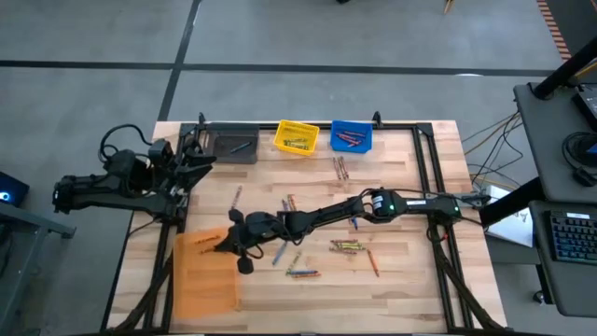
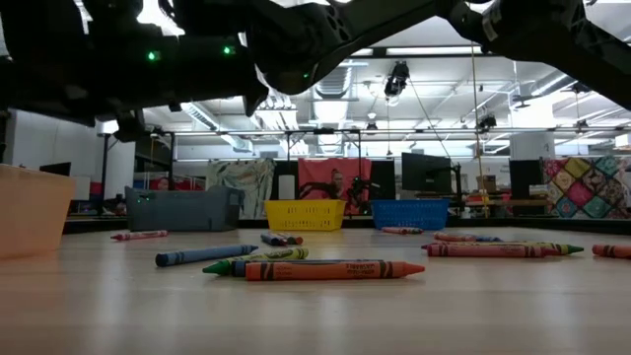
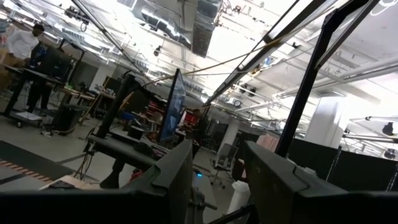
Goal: Sort crayons
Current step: Put the orange crayon into the orange bin
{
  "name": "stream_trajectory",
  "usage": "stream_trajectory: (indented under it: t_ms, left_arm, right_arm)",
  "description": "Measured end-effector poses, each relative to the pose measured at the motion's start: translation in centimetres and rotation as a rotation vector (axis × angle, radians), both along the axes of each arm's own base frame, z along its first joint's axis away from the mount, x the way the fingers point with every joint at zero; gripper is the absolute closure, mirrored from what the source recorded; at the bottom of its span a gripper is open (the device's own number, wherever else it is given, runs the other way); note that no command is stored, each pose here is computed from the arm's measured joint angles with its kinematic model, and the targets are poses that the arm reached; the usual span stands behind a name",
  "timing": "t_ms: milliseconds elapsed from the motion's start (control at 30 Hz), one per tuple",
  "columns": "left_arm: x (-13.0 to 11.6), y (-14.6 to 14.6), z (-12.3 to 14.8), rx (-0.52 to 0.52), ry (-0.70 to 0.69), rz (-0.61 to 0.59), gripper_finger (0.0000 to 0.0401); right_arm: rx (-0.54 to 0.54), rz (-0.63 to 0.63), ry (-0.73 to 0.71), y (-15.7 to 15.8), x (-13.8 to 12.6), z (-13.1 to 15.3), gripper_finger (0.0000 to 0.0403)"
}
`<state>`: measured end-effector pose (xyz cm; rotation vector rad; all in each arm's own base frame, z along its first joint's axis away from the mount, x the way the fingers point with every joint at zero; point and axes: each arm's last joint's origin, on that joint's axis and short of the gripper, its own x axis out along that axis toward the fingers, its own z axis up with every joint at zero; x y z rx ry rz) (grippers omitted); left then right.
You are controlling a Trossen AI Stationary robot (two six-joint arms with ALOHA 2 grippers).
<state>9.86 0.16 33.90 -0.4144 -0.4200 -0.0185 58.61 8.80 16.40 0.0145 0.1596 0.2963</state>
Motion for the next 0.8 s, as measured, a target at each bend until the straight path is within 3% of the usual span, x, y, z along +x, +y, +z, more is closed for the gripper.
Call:
stream_trajectory:
  t_ms: [600,800]
  left_arm:
    - [0.04,0.00,-0.01,-0.001,0.001,0.001,0.0274]
    - [0.04,0.00,-0.01,-0.001,0.001,0.001,0.0274]
  right_arm:
    - [-0.045,0.007,0.060,-0.01,-0.15,-0.75,0.0392]
    - [-0.049,0.007,0.064,-0.01,-0.16,-0.79,0.0365]
